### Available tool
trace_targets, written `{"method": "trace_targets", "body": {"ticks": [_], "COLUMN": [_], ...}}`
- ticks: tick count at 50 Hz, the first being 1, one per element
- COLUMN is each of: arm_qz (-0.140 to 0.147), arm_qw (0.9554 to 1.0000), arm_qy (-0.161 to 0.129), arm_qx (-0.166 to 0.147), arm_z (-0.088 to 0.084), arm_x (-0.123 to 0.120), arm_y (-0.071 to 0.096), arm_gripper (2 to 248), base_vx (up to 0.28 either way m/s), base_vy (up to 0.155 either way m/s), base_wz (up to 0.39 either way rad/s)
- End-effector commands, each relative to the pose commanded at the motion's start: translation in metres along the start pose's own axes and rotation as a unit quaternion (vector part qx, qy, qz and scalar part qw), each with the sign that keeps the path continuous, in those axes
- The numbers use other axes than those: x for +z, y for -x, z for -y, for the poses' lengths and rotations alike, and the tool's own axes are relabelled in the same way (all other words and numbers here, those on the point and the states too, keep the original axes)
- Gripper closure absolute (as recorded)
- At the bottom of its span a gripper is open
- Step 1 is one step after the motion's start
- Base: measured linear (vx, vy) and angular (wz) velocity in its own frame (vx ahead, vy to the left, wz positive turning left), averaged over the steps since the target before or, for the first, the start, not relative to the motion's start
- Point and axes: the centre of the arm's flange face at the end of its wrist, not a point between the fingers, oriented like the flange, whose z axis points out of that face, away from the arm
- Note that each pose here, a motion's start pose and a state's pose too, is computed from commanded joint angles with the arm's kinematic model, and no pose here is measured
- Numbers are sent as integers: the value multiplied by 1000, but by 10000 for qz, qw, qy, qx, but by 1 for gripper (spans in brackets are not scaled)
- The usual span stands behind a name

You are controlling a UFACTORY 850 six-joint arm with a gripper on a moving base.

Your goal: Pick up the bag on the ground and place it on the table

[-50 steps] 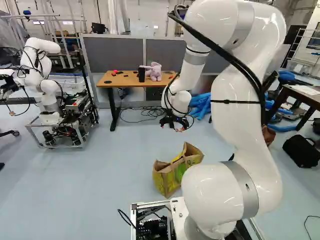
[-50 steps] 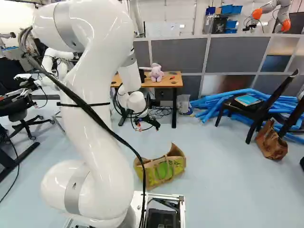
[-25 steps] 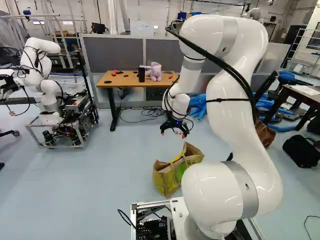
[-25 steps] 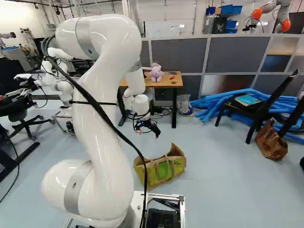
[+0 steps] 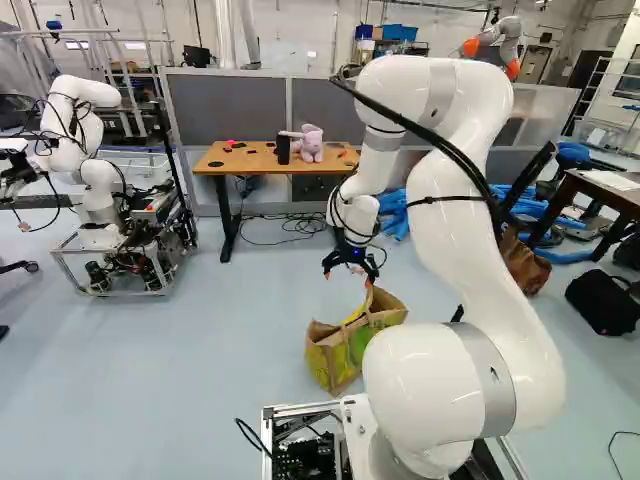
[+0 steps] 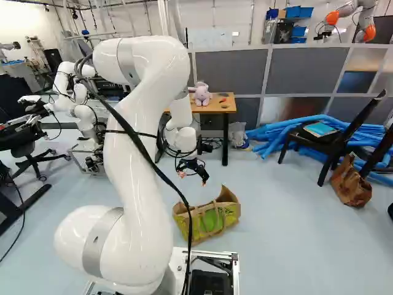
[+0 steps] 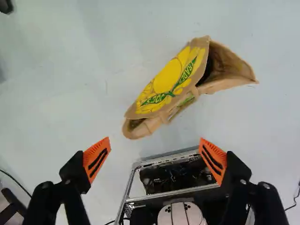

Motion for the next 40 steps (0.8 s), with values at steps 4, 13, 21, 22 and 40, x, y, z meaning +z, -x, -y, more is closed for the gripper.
{"method": "trace_targets", "body": {"ticks": [4, 13, 21, 22, 40], "arm_qz": [33, 105, 166, 173, 291], "arm_qw": [10000, 9999, 9998, 9997, 9938], "arm_qy": [8, 27, 44, 47, 107], "arm_qx": [3, 6, 130, 170, 1064], "arm_z": [0, 0, 0, 0, 0], "arm_x": [6, 20, 32, 34, 62], "arm_y": [-1, -4, -6, -6, -10], "arm_gripper": [3, 3, 3, 3, 3], "base_vx": [0, 0, 0, 0, 0], "base_vy": [0, 0, 0, 0, 0], "base_wz": [0, 0, 0, 0, 0]}}
